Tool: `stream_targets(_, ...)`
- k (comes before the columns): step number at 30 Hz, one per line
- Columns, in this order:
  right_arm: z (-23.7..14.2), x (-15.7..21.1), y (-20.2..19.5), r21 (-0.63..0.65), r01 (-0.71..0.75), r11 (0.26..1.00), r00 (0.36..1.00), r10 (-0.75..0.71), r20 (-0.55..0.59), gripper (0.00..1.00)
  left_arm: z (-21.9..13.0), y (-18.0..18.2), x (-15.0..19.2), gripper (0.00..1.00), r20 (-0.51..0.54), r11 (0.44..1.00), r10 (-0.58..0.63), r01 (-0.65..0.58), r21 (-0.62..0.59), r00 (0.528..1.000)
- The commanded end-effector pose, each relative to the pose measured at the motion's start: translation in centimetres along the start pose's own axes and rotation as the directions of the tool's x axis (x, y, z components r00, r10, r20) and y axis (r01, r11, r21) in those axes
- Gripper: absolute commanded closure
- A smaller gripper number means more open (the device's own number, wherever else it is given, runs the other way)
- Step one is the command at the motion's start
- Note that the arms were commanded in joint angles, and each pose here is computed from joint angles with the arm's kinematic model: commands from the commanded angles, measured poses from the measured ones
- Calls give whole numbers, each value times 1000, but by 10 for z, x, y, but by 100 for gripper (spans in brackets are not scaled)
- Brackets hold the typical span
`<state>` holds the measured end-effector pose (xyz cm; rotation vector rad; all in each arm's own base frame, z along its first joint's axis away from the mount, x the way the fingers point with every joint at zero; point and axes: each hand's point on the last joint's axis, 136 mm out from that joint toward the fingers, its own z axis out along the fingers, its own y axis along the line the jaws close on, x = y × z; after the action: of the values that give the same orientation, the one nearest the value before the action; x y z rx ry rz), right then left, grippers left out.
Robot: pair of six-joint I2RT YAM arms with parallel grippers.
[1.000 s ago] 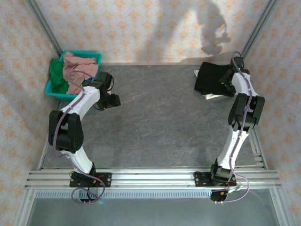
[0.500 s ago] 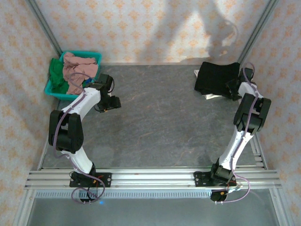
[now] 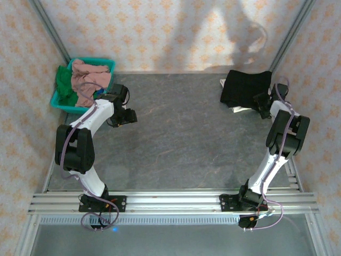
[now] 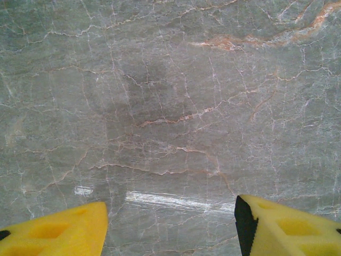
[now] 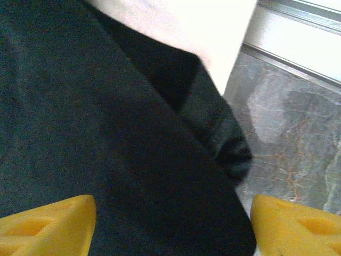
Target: Fold and stack the t-shirts
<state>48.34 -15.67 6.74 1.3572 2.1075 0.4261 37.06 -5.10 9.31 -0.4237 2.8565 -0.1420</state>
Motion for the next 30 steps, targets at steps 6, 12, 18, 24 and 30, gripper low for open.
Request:
stream_targets(6,-11,-9,3,-67,-41,997,996,46,74,24,-4,2,0,35,15,999,32,-32,-16,999)
stream_targets(12,-8,-22,3,-26,-27,999,994,30,104,59,-9,3,-1,35,25,999,37,-36,-24,999)
stream_targets(18,-9,-36,12,-2,31,1000,992,-30,119,80,-13,6,0,35,30,999,38,-37,-35,999)
stream_targets(24,-10,-29,16,6,62,998,997,-63,51,59,-16,8,2,35,38,998,40,-38,-43,999)
stream_targets(30,3,-7,-6,18,21,1000,1000,-21,15,38,-14,9,2,35,33,998,44,-42,-45,998)
